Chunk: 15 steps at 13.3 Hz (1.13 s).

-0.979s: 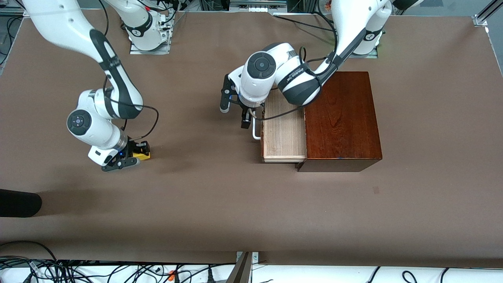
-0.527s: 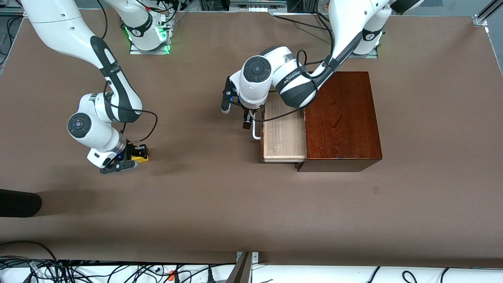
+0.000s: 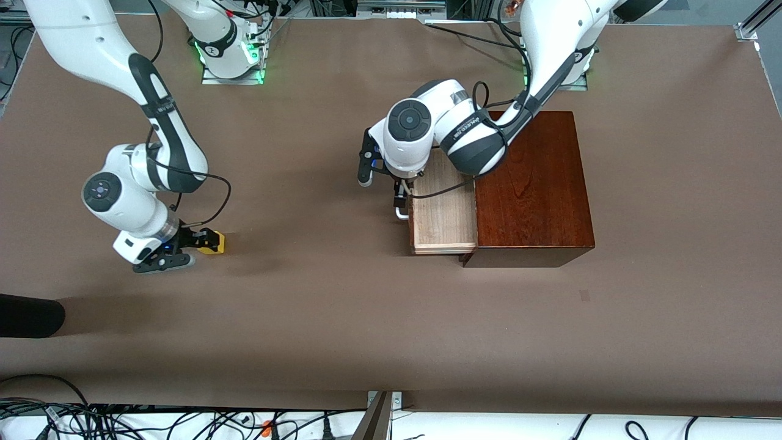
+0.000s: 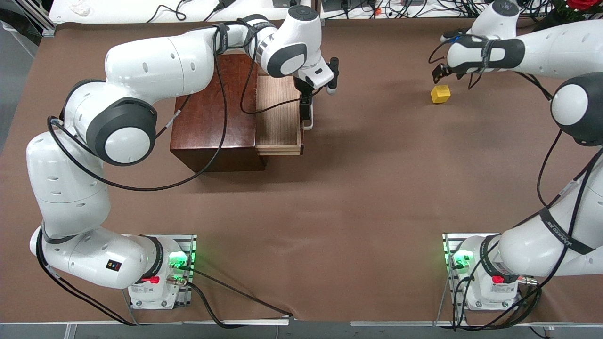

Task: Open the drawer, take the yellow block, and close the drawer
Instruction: 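Set the cube down with the right gripper while the left gripper reaches the handle, then push the drawer into the wooden box with the left gripper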

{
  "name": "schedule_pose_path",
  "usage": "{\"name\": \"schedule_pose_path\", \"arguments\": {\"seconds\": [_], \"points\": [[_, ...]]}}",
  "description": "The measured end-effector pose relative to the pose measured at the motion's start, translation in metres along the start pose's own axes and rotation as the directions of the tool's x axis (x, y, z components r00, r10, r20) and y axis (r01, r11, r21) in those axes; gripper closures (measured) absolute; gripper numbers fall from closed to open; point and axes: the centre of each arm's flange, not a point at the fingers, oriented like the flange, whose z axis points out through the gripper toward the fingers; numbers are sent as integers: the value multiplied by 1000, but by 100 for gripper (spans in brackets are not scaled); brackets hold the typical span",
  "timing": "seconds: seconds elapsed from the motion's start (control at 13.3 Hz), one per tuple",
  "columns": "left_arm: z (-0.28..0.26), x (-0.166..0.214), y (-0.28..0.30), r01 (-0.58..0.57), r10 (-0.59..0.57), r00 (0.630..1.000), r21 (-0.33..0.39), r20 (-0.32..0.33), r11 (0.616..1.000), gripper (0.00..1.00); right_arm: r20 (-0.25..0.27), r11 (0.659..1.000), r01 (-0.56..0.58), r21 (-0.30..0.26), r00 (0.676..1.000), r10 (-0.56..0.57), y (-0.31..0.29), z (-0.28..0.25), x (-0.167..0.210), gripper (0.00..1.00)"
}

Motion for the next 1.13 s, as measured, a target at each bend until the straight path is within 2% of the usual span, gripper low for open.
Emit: {"name": "schedule_pose_path", "arguments": {"seconds": [0.3, 0.53, 0.75, 0.9, 1.13], "points": [[-2, -19, 0, 18, -13, 997, -57, 80, 998, 0, -2, 1000, 5, 6, 1000, -5, -7, -121, -2, 0], [-10, -44, -3, 26, -14, 981, -63, 193, 998, 0, 34, 999, -39, 14, 999, 39, -12, -210, -26, 0], [-12, -66, -13, 62, -46, 977, -74, 207, 995, 0, 72, 998, -58, 20, 996, 56, -29, -294, -37, 0], [-10, -71, -14, 70, -52, 976, -79, 210, 994, 0, 78, 998, -57, 21, 995, 55, -37, -340, -37, 0], [-9, -78, -17, 82, -63, 975, -81, 214, 993, 0, 77, 998, -57, 22, 996, 55, -37, -355, -34, 0]]}}
